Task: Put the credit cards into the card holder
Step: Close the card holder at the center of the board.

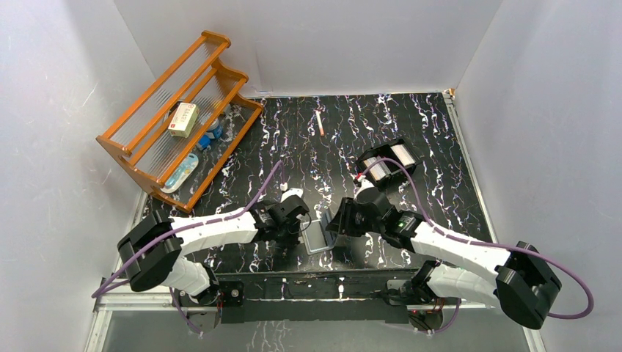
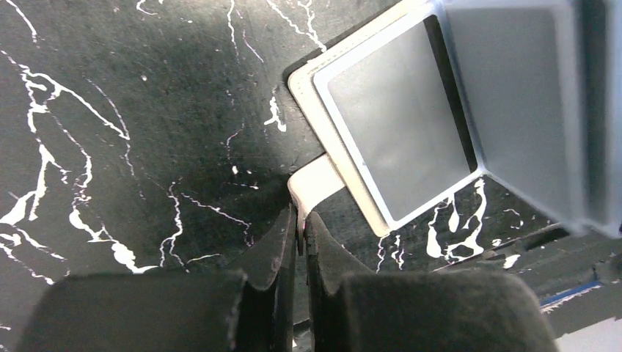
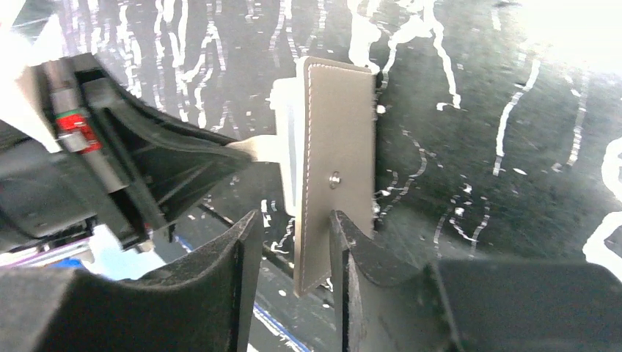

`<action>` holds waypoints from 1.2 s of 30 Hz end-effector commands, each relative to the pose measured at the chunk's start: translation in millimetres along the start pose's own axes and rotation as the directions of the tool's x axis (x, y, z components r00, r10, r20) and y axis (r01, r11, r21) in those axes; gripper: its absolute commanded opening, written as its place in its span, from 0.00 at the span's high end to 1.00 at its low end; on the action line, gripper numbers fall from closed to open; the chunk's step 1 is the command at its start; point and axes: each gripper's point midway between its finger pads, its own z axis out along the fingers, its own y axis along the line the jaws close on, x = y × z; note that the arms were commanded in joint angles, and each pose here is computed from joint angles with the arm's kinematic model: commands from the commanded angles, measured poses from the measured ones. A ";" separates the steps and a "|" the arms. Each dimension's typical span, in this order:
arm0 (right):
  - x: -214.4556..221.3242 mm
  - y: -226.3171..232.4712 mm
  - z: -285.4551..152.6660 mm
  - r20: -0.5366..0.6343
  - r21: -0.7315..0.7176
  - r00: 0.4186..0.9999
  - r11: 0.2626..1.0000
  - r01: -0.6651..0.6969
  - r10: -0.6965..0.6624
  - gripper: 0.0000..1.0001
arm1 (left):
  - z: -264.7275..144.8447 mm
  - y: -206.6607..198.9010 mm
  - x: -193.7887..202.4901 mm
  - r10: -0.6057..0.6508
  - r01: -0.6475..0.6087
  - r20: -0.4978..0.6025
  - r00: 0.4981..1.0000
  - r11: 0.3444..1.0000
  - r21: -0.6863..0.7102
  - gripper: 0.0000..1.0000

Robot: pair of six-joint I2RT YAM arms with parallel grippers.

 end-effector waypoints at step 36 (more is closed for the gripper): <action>-11.0 32.7 33.8 -0.080 -0.055 0.992 0.994 0.092 -0.096 0.70 | -13.3 -21.8 -27.0 -0.116 0.110 0.017 0.993 0.972 0.206 1.00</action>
